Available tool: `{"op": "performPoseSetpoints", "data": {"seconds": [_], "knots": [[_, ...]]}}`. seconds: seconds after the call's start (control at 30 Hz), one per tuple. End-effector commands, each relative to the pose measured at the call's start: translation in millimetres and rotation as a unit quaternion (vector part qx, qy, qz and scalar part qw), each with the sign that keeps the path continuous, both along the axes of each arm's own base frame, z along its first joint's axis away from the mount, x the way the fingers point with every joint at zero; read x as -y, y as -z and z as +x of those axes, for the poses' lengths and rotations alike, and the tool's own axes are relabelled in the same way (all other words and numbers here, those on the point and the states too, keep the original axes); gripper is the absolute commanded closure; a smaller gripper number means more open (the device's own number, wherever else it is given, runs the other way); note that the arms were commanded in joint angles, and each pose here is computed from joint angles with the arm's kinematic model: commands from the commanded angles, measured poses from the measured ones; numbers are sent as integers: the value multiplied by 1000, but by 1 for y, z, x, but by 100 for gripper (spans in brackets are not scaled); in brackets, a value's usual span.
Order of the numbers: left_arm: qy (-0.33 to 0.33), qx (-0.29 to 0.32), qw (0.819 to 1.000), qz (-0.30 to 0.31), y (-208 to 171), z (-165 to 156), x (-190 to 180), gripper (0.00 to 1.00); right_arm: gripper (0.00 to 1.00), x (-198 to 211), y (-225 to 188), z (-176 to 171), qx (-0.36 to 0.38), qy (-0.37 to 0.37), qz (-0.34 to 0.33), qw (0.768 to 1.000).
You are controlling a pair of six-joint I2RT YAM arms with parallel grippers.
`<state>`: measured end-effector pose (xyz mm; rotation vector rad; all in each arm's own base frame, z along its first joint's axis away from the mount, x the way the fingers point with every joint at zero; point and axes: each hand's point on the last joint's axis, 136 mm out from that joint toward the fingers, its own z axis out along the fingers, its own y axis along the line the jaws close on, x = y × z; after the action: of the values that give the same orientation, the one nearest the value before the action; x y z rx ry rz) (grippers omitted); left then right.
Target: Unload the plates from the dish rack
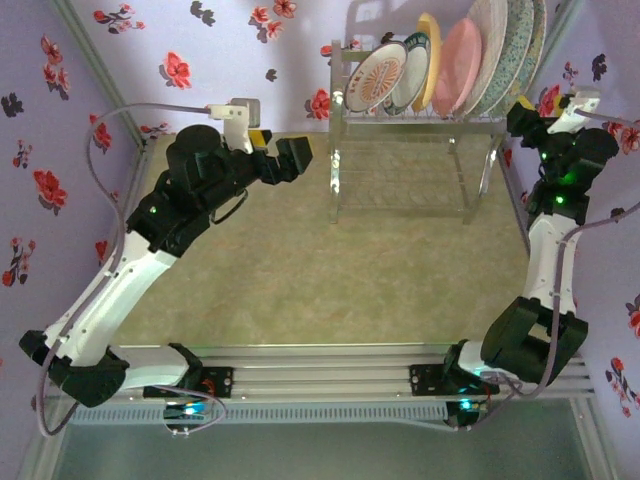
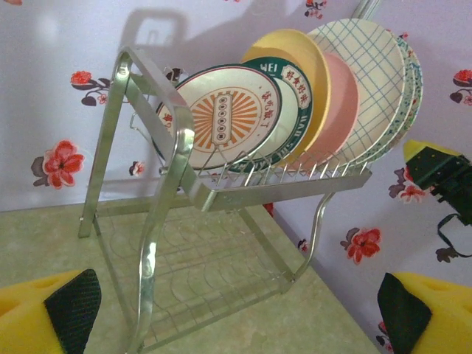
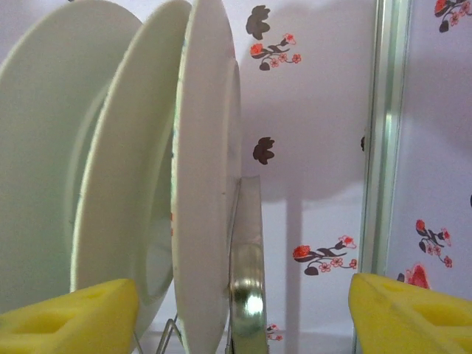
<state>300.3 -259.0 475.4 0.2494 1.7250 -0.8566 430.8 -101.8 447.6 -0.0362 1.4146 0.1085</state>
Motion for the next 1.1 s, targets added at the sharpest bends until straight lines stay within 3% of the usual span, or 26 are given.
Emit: {"op": "performPoseSetpoints", "data": {"seconds": [0.0,0.6,1.07], "knots": [[-2,34,999,-18,-27,-6,-2,0,27,-8,-19,2,27,-12,-13,999],[-13,31,999,-35,-28,-14,-9,0,52,-20,-6,28,-20,12,-24,999],[-13,32,999,-37,-30,-15,-10,0,62,-22,-9,38,-29,4,-21,999]]}}
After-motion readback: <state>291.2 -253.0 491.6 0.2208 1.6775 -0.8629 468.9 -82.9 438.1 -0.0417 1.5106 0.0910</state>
